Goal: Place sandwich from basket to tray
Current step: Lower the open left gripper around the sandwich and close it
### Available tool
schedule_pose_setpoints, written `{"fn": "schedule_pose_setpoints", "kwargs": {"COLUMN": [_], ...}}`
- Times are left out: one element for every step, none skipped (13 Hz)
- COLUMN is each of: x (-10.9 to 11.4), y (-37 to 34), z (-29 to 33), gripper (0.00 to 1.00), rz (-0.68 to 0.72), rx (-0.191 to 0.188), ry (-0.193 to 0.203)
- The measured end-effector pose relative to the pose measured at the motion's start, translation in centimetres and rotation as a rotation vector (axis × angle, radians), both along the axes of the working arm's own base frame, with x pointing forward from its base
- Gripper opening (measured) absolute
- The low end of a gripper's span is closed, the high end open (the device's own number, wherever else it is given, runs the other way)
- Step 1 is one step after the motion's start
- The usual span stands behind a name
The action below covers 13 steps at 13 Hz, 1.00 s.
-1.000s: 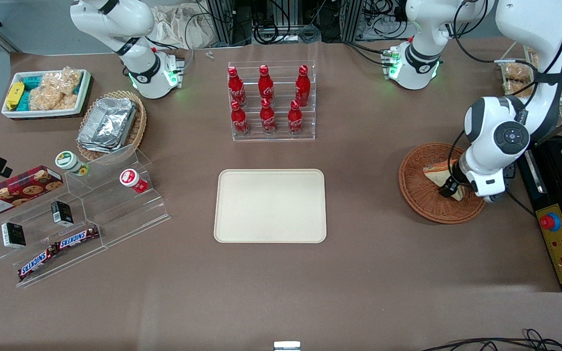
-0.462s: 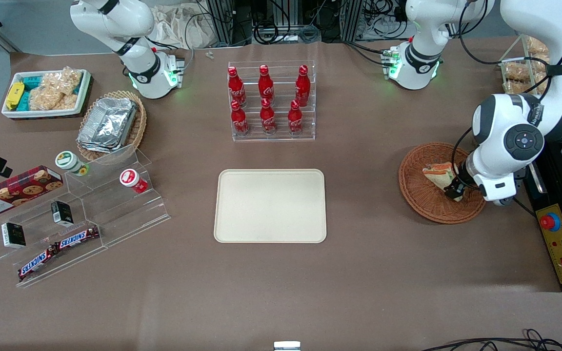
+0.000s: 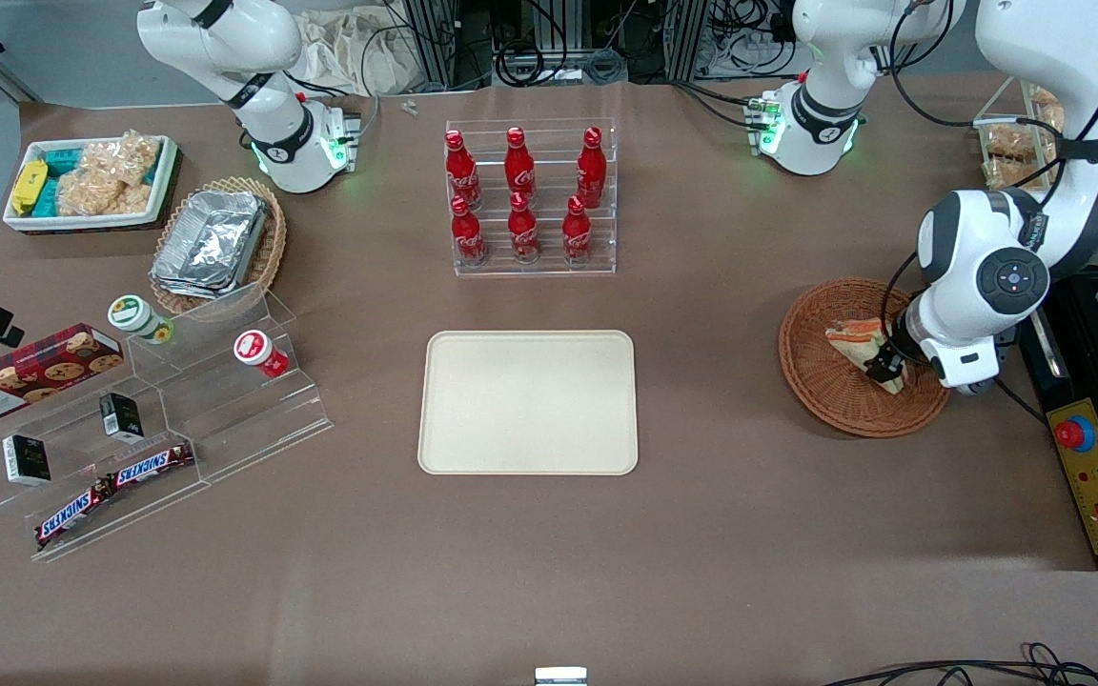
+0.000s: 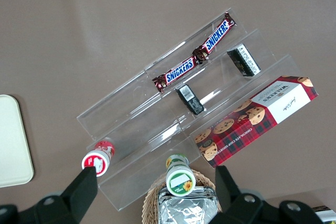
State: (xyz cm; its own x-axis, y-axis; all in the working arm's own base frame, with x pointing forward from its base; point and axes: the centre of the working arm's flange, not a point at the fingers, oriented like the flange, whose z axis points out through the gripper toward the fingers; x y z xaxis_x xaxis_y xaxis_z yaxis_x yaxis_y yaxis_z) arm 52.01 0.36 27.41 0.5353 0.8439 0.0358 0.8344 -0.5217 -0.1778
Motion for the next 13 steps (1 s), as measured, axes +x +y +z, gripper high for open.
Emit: {"fn": "schedule_pose_setpoints", "kwargs": {"x": [-0.2,-0.4,-0.6,-0.9,-1.1,-1.1,-1.1,-1.0,-0.9,-0.8,-0.7,-0.5,-0.1], "y": [0.2,0.2,0.0,-0.1,-0.1,-0.2,-0.2,-0.2,-0.3,-0.4,-0.4,-0.5,-0.6], "z": [-0.6,-1.2,-2.1,-3.0,-3.8,-4.4,-4.7,-4.7,-4.6,-4.5,-4.2,-3.8,-2.9], "gripper": [1.0,1.0,1.0,1.0,1.0,0.97,0.96,0.86,0.72,0.59,0.51,0.43,0.39], "rz": [0.003,0.0,-0.004,-0.007,-0.009,-0.003,0.014,0.026,0.03,0.029,0.028,0.026,0.024], "rx": [-0.003,-0.007,-0.013,-0.018,-0.022,-0.023,-0.023,-0.022,-0.022,-0.022,-0.022,-0.023,-0.023], "ry": [-0.005,-0.012,-0.021,-0.028,-0.029,-0.028,-0.033,-0.038,-0.041,-0.045,-0.051,-0.062,-0.083]}}
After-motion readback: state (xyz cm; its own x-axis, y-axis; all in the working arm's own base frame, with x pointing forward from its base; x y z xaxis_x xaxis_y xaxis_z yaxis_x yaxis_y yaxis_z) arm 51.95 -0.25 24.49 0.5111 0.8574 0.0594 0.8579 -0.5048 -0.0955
